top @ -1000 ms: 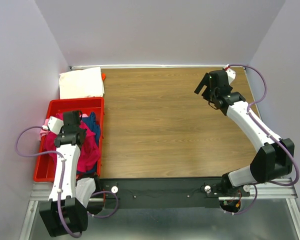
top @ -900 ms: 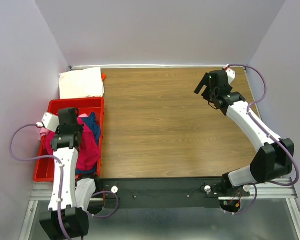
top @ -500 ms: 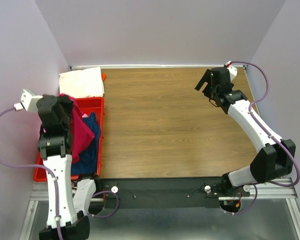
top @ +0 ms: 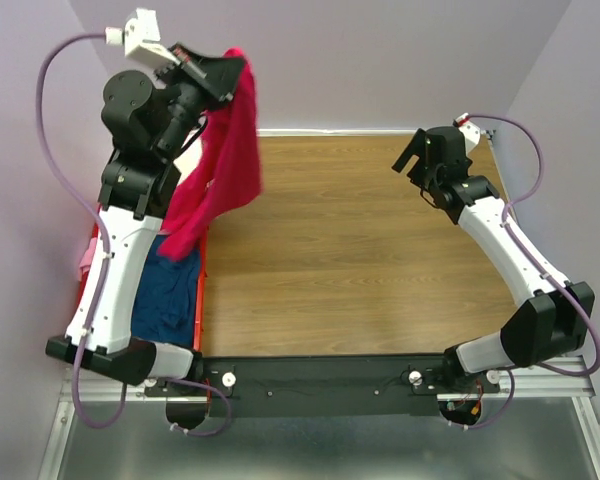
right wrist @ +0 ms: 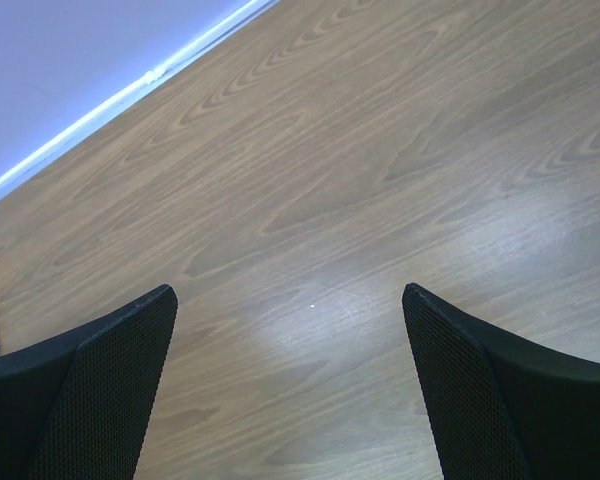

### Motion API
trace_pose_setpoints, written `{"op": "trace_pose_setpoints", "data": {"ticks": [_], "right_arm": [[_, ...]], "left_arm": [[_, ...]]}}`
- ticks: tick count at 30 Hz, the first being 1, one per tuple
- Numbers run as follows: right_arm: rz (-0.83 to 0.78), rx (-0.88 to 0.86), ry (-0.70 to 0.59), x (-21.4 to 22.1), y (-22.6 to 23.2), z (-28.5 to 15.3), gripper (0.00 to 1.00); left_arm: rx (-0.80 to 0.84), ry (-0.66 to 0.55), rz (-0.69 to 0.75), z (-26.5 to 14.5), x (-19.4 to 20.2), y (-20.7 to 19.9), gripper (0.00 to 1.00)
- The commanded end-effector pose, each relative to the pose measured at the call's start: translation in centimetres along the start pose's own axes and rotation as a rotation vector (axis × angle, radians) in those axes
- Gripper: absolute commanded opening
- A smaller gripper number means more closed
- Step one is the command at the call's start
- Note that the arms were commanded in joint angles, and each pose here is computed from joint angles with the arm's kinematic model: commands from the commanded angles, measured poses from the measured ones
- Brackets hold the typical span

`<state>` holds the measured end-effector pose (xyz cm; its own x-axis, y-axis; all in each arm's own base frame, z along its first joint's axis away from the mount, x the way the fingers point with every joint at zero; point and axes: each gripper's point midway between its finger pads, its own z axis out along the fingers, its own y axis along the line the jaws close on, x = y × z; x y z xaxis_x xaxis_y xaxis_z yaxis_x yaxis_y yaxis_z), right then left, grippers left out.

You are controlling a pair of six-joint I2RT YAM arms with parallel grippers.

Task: Fold and stack the t-shirts
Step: Move the tshirt to the center of the board

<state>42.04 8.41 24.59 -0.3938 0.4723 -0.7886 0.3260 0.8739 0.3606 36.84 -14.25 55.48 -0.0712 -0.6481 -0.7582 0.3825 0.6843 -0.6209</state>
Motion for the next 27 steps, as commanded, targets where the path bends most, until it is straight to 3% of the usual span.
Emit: {"op": "trace_pose_setpoints", "data": {"ticks": [1, 5, 9, 12, 14, 15, 17, 21, 24, 27], "right_arm": [[0.013, 0.014, -0.086, -3.0, -0.1, -1.3, 1.0], [0.006, 0.035, -0.119, -3.7, -0.7, -2.0, 1.0], [-0.007, 0.045, -0.123, -3.6, -1.3, -2.4, 1.0], [-0.014, 0.046, -0.122, -3.3, -1.7, -2.7, 1.0], [-0.028, 0.051, -0.119, -2.9, -2.3, -3.1, 1.0], [-0.035, 0.057, -0.116, -2.6, -2.6, -3.2, 1.0], [-0.051, 0.077, -0.112, -2.0, -3.6, -3.6, 1.0], [-0.085, 0.122, -0.074, 0.3, -5.6, -3.5, 1.0], [-0.099, 0.146, -0.019, 2.4, -6.7, -3.0, 1.0], [-0.093, 0.182, 0.047, 4.7, -7.8, -2.1, 1.0]], "left_arm": [[0.409, -0.074, 0.011, -1.3, -3.1, -11.7, 0.0], [0.528, -0.087, -0.038, -1.6, -3.0, -15.1, 0.0], [0.426, -0.051, -0.027, 0.1, 0.1, -11.7, 0.0], [0.237, 0.062, -0.017, 2.1, 6.4, -5.3, 0.0], [0.005, 0.163, -0.049, 2.9, 12.1, 1.5, 0.18], [-0.128, 0.241, -0.044, 2.5, 15.1, 5.1, 0.38], [-0.315, 0.359, -0.015, 1.2, 20.5, 11.0, 0.54], [-0.525, 0.645, 0.116, -2.4, 29.5, 19.3, 0.57], [-0.501, 0.787, 0.197, -3.4, 32.8, 20.5, 0.55], [-0.394, 0.872, 0.279, -3.2, 34.9, 18.9, 0.53]]}}
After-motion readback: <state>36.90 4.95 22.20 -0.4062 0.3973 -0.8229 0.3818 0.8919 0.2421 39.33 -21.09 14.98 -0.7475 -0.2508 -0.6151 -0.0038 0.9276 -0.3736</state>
